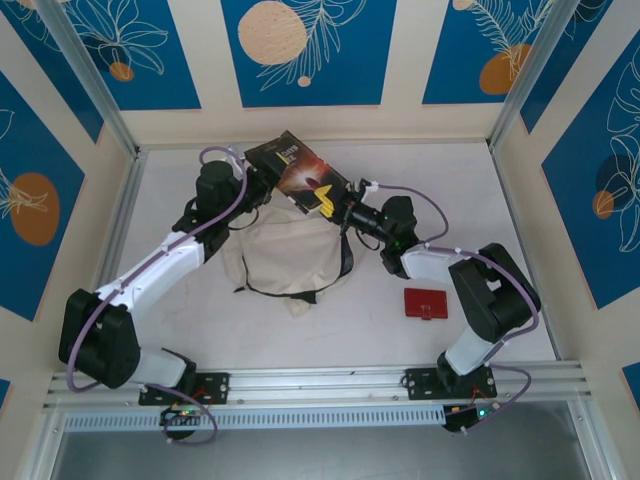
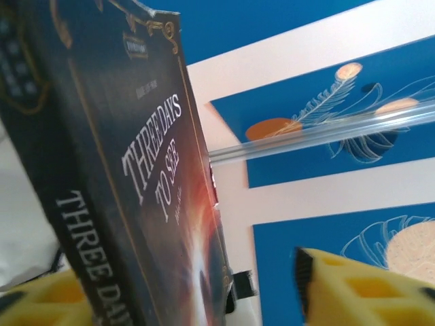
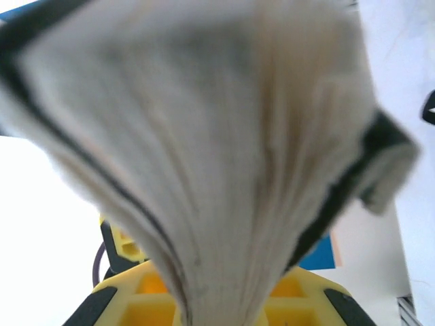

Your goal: Pack books, pencil case, and school supplies into a backpack

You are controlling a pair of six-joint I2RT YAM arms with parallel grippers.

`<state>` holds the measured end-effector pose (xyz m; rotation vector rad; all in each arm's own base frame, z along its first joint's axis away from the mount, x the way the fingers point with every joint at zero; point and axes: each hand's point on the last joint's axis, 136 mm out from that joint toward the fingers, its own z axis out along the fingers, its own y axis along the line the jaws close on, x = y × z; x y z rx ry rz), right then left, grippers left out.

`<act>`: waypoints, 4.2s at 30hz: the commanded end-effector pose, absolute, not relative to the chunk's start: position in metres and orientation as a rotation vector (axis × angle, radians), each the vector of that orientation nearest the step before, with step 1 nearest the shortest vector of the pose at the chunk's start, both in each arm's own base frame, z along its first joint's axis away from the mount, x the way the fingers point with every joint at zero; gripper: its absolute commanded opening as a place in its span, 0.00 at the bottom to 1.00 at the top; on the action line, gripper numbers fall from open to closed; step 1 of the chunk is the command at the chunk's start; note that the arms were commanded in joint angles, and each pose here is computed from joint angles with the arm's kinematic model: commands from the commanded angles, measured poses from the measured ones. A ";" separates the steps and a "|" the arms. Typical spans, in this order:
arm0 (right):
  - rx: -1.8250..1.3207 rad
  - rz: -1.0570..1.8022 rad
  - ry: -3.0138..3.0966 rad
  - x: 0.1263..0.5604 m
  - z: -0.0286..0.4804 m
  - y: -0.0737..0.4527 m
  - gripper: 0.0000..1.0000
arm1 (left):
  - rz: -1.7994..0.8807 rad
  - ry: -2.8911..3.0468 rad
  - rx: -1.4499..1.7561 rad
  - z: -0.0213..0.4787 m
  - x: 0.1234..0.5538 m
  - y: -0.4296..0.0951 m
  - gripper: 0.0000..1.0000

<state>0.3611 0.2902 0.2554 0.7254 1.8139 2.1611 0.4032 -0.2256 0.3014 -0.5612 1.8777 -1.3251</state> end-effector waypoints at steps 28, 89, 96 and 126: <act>0.796 1.147 1.935 0.312 0.265 0.089 0.03 | -0.223 2.657 0.645 0.162 0.281 -0.260 0.80; 0.461 1.265 2.241 0.219 0.267 0.123 0.02 | -0.382 2.236 0.456 0.299 0.383 -0.354 0.00; 0.430 1.437 2.256 0.230 0.253 0.153 0.02 | -0.443 2.240 0.491 0.300 0.378 -0.362 0.00; 0.707 1.408 2.422 0.264 0.189 0.188 0.01 | -0.471 2.220 0.493 0.310 0.375 -0.362 0.00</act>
